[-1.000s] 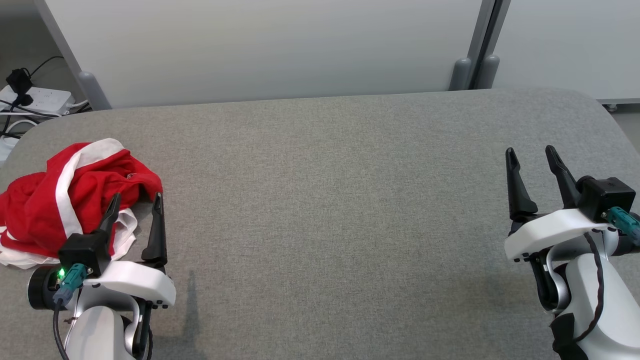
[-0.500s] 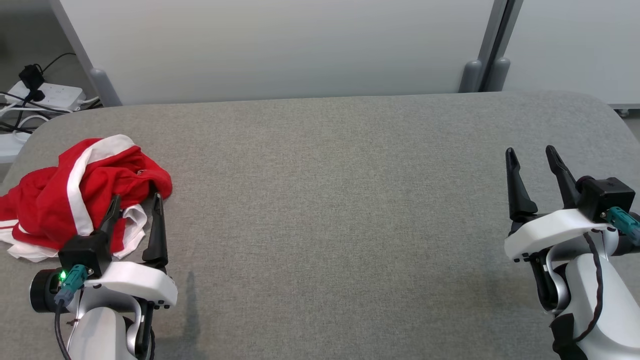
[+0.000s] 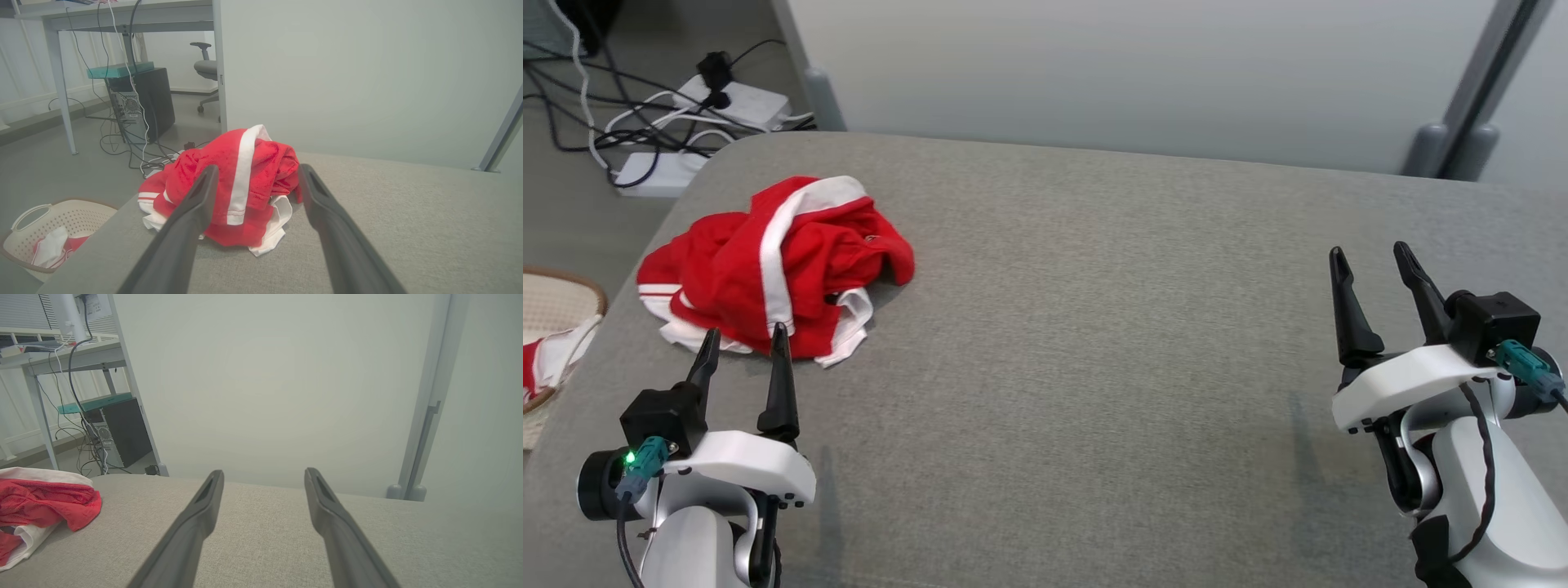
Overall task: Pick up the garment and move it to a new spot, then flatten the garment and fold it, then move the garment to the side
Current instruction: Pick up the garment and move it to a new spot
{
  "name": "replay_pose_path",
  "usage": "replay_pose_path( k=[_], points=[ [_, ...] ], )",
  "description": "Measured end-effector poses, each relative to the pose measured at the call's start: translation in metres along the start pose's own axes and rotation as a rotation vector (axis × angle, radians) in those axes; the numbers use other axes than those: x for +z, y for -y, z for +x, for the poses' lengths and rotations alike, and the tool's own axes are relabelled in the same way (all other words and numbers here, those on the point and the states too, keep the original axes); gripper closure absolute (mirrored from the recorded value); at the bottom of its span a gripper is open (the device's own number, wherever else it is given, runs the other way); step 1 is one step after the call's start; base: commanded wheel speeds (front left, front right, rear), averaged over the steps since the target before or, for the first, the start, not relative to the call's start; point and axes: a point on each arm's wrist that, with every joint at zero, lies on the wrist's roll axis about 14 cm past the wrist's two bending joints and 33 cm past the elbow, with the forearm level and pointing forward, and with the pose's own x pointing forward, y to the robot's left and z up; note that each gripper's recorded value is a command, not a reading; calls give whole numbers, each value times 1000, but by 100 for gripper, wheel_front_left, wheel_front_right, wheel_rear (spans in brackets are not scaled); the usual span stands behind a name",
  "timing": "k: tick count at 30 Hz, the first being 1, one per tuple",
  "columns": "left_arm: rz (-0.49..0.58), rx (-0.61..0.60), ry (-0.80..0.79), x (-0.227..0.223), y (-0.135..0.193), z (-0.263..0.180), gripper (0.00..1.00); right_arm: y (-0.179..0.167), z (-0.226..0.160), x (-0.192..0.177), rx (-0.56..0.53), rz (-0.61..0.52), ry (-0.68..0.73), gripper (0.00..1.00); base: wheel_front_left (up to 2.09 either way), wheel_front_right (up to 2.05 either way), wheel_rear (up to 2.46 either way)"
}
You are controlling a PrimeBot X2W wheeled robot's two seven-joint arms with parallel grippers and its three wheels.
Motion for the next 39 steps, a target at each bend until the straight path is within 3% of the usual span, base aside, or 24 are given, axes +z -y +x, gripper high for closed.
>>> replay_pose_path(
  k=[10,15,23,39],
  points=[
    [-7,169,-37,-10,-60,-34,0,-73,33,-31,190,38,-63,0,0,0,0],
    [-43,207,-63,-19,-72,-38,0,-94,42,-46,247,57,-90,0,0,0,0],
    [-56,124,-82,-19,-50,5,0,-83,46,-59,226,77,-116,0,0,0,0],
    [-5,4,-147,-30,-17,106,0,-18,46,-104,98,78,-199,0,0,0,0]
  ],
)
